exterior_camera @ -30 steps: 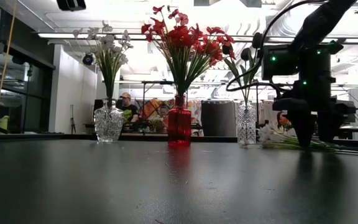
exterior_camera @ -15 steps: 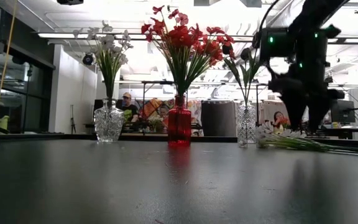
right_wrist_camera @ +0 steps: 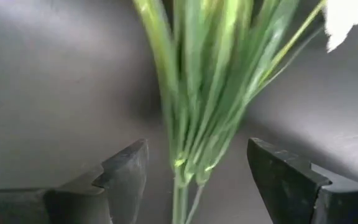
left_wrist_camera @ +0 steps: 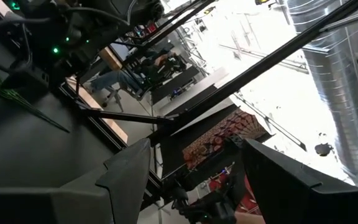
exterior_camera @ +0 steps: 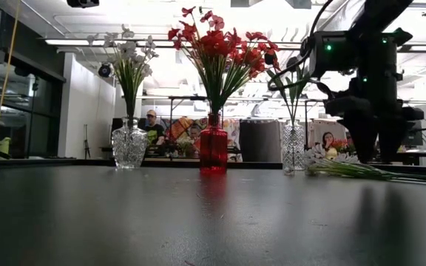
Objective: Sort flowers into vase by color
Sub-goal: Put the white flowers into the left transparent flower vase
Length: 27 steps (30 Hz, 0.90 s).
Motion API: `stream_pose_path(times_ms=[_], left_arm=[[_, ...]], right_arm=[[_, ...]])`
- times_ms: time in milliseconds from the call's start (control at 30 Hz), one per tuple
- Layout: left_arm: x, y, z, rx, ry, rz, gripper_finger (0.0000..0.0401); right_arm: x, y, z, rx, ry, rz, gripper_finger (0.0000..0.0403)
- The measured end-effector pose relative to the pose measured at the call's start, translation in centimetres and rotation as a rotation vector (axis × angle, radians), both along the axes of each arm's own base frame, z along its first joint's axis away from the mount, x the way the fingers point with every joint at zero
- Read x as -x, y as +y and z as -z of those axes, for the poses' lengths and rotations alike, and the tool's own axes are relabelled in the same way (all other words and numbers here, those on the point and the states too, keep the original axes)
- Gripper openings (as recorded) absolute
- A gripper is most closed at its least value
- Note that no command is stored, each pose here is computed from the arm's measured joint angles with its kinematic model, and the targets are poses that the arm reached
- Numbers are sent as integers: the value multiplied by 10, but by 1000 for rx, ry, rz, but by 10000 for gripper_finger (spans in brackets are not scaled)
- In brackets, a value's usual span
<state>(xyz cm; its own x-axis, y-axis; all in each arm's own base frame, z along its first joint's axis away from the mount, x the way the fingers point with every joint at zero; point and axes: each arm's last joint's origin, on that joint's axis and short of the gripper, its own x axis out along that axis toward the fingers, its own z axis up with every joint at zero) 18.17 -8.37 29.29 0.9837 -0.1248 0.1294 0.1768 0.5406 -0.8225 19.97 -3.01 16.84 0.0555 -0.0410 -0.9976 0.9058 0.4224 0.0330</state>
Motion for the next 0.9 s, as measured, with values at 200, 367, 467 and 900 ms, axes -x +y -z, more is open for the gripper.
stream_pose_path(times_ms=[200,367,467,900], left_arm=[[0,0,0,-8,-1,-1,241],[0,0,0,-8,-1,-2,241],[0,0,0,-8,-1,-2,241],[0,1,0,-89,-8,-55,241]], right_arm=[[-7,9,13,-24,32,-15,263],[-14,12,26,-28,70,-29,263],[-16,11,32,-22,97,-30,263],[-20,12,37,-16,89,-98,118]])
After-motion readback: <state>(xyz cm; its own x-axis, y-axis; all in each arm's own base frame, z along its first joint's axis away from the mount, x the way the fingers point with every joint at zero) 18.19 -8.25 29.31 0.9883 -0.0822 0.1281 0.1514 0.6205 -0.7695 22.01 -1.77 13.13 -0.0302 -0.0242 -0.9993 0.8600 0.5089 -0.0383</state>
